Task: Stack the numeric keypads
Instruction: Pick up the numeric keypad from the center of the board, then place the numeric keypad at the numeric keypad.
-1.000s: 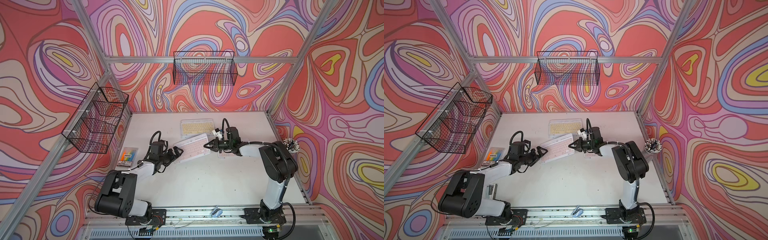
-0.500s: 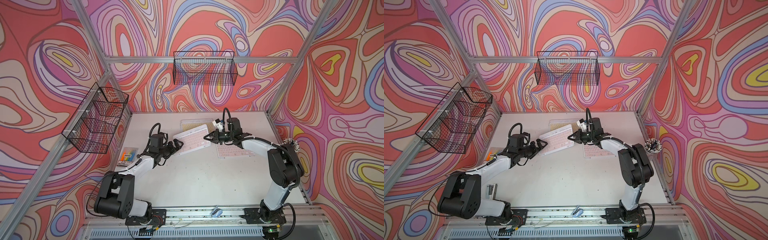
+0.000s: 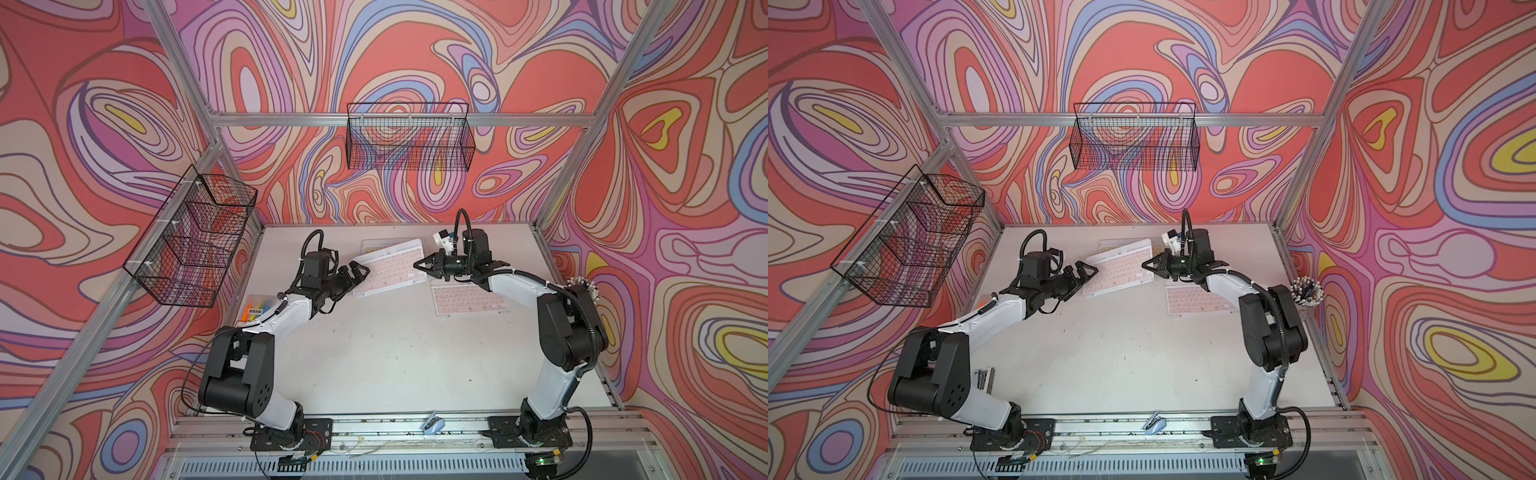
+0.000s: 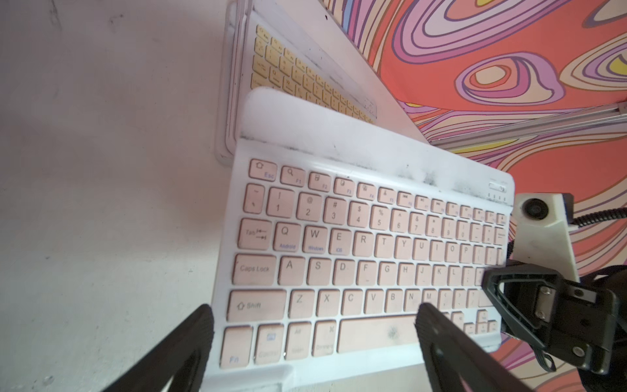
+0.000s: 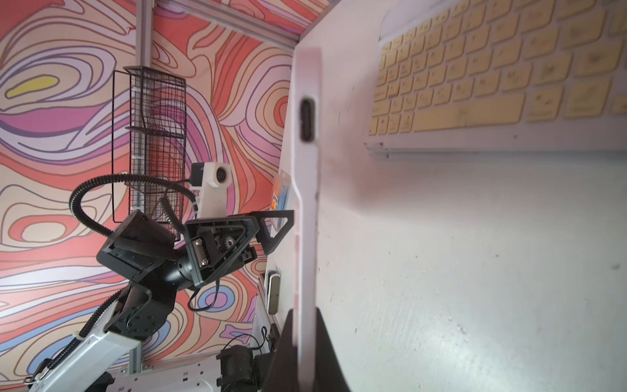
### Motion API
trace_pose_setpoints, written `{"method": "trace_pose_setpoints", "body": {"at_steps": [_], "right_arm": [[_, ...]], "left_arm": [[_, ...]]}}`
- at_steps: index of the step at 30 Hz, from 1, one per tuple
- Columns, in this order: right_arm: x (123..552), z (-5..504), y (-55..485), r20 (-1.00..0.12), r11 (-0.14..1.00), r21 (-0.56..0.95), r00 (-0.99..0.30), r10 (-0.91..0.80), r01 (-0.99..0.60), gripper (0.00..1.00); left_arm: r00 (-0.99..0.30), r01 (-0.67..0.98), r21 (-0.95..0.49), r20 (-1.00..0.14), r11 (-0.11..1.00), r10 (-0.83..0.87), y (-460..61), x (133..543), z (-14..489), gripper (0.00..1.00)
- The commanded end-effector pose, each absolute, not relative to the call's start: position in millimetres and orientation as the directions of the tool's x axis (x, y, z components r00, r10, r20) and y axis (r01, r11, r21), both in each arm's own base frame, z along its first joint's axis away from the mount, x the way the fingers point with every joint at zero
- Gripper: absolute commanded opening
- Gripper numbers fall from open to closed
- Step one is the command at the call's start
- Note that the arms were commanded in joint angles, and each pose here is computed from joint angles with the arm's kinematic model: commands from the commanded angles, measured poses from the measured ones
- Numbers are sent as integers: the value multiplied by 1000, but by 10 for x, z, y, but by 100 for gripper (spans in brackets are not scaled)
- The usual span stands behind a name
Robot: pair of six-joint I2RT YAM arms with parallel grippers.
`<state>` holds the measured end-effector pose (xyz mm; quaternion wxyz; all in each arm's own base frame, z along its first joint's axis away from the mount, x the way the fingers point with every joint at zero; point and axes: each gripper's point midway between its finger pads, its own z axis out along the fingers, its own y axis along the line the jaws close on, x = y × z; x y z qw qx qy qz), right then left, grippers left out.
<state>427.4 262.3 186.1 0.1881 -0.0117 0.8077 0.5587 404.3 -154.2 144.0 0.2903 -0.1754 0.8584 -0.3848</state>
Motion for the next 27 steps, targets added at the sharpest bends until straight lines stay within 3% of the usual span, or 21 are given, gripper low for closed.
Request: {"method": "trace_pose_setpoints", "body": {"at_steps": [1,10,27], "right_arm": [[4462,1954,2560,-369,366,887,-909,195,-282,0],[4887,1868,2412,-363,353,895,-904,225,-272,0],[5414,1624,2326,-308,272,928,-933,186,-253,0]], "left_arm": [[-762,-132,-720,-366,682,-535,-1443,4125,1390,95],[-776,-132,-529,-471,838,-420,-1381,4142,1490,95],[-802,-83,-569,-449,818,-394,-1527,4003,1483,95]]}}
